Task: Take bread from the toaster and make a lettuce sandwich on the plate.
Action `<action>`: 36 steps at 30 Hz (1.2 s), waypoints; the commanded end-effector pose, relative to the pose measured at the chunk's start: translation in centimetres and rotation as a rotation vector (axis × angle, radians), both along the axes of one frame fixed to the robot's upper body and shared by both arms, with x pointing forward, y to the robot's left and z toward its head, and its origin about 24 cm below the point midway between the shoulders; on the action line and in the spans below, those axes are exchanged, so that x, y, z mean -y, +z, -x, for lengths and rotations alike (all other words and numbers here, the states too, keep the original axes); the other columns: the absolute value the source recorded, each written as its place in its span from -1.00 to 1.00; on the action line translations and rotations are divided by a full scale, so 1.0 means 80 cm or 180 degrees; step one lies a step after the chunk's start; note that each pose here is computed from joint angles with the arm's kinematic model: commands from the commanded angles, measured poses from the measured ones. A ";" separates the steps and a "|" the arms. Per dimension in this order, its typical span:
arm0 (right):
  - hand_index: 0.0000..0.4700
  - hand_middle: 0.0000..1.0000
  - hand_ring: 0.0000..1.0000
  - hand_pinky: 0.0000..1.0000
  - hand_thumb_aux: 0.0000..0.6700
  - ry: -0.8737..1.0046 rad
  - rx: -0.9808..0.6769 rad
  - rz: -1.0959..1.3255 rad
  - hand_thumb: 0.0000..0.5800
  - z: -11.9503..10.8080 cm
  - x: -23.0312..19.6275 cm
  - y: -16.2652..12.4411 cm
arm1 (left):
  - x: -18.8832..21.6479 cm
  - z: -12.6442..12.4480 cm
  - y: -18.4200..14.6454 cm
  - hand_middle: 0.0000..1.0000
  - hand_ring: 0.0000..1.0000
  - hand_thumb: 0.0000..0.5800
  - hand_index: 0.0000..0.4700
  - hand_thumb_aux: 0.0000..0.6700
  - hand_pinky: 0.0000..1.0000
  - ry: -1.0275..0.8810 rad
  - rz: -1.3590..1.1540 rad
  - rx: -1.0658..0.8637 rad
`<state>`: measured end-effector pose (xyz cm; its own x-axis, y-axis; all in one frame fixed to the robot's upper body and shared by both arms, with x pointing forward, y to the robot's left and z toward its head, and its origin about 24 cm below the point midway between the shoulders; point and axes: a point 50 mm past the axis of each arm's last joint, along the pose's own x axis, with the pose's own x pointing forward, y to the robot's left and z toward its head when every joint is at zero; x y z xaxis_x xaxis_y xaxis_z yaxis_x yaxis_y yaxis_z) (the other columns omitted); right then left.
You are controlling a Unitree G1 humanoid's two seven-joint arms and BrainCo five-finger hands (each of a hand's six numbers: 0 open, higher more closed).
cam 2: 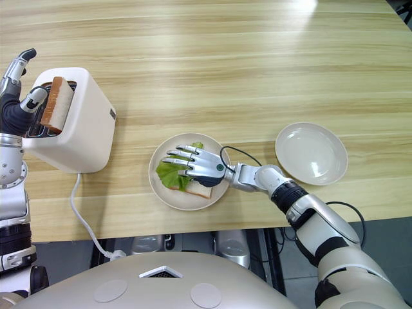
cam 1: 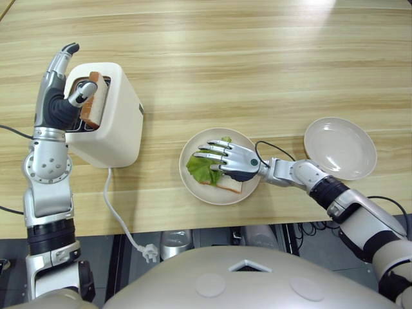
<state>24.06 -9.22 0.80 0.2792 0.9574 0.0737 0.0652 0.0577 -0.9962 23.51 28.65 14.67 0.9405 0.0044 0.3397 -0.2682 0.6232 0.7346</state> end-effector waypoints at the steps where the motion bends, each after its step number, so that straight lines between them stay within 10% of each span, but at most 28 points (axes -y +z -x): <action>1: 0.96 -1.00 -1.00 -1.00 1.00 -0.0069 0.0069 -0.0101 1.00 -0.008 0.006 0.012 | 0.001 -0.003 -0.006 -1.00 -1.00 -1.00 -1.00 -1.00 -1.00 -0.0035 0.0011 -0.0065; 30: 0.96 -1.00 -1.00 -1.00 1.00 -0.0100 -0.0319 0.0199 1.00 0.027 0.042 0.004 | -0.001 -0.005 -0.008 -1.00 -1.00 -1.00 -1.00 -1.00 -1.00 -0.0009 0.0061 -0.0080; 31: 0.44 -1.00 -1.00 -1.00 0.47 -0.0116 -0.0328 0.0221 0.86 0.027 0.043 0.003 | 0.000 -0.005 -0.009 -1.00 -1.00 -1.00 -1.00 -1.00 -1.00 -0.0010 0.0061 -0.0097; 32: 0.44 -1.00 -1.00 -1.00 0.47 -0.0144 -0.0347 0.0218 0.86 0.026 0.044 0.002 | 0.001 -0.005 -0.011 -1.00 -1.00 -1.00 -1.00 -1.00 -1.00 -0.0023 0.0055 -0.0125; 33: -1.00 -1.00 -1.00 -1.00 -1.00 -0.0178 -0.0362 0.0207 -1.00 0.025 0.044 0.001 | 0.003 -0.006 -0.014 -1.00 -1.00 -1.00 -1.00 -1.00 -1.00 -0.0045 0.0039 -0.0173; 36: -1.00 -1.00 -1.00 -1.00 -1.00 -0.0223 -0.0380 0.0147 -1.00 0.023 0.043 0.005 | 0.002 -0.008 -0.024 -1.00 -1.00 -1.00 -1.00 -1.00 -1.00 -0.0079 0.0009 -0.0293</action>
<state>22.11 -12.50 1.13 0.3326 0.9431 -0.0026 -0.0385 0.0108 -0.9992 23.96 28.29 13.63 0.9528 -0.0090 0.3034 -0.2262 0.6453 0.7297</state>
